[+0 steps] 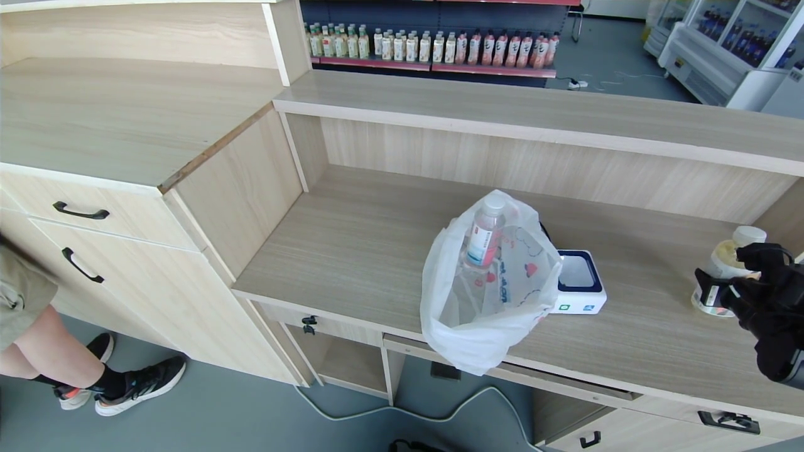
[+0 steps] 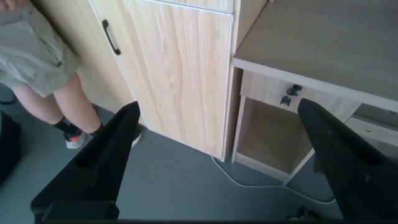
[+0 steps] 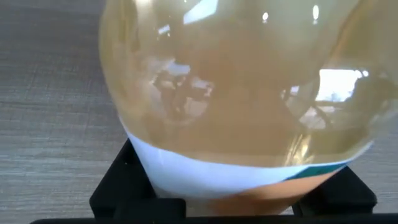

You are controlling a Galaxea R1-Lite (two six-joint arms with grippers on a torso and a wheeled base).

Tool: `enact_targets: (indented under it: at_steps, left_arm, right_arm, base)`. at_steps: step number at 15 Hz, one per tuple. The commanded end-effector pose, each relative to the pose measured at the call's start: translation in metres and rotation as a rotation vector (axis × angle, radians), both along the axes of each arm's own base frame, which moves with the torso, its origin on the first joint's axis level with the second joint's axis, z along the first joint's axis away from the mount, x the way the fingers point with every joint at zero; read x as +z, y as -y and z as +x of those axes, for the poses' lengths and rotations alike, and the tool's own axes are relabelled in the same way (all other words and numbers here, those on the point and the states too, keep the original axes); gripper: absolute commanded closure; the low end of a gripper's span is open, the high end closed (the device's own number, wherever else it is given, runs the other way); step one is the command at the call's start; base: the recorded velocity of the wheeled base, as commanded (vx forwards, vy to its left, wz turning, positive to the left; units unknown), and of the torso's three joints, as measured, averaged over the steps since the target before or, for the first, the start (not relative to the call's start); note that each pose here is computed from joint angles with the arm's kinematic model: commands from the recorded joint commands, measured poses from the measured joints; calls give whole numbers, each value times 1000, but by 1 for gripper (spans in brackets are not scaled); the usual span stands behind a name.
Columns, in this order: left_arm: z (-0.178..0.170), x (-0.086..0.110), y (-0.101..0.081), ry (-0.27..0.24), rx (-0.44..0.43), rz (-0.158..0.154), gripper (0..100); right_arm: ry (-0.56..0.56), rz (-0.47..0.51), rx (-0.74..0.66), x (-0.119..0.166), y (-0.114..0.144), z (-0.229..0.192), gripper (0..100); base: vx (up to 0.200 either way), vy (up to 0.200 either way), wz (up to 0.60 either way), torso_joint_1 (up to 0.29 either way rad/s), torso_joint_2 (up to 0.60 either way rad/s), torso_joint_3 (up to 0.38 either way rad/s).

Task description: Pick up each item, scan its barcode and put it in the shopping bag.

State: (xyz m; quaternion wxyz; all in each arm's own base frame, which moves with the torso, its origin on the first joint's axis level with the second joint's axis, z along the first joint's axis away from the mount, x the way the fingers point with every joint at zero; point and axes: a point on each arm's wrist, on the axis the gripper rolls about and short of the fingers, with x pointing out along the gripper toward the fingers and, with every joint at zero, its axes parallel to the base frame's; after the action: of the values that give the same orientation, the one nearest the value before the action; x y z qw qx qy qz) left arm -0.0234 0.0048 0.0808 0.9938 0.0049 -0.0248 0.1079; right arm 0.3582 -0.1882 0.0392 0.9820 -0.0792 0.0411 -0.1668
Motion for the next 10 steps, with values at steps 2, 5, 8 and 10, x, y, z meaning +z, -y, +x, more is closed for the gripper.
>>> enact_targets:
  at_steps: [2,5,8,10]
  left_arm:
    - [0,0,0,1,0,0,0]
    - [0,0,0,1,0,0,0]
    - [0,0,0,1,0,0,0]
    - [0,0,0,-1,-1,0,0]
  right_arm:
    - [30,0,5,9,-1,3,100]
    - [62,37,17,25,-6,1,100]
    - [81,294,132,89,-38,-11,100]
    - [94,495,314,148,-69,-38,100]
  base:
    - [0,0,0,0,0,0]
    - [0,0,0,0,0,0]
    - [0,0,0,0,0,0]
    - [0,0,0,0,0,0]
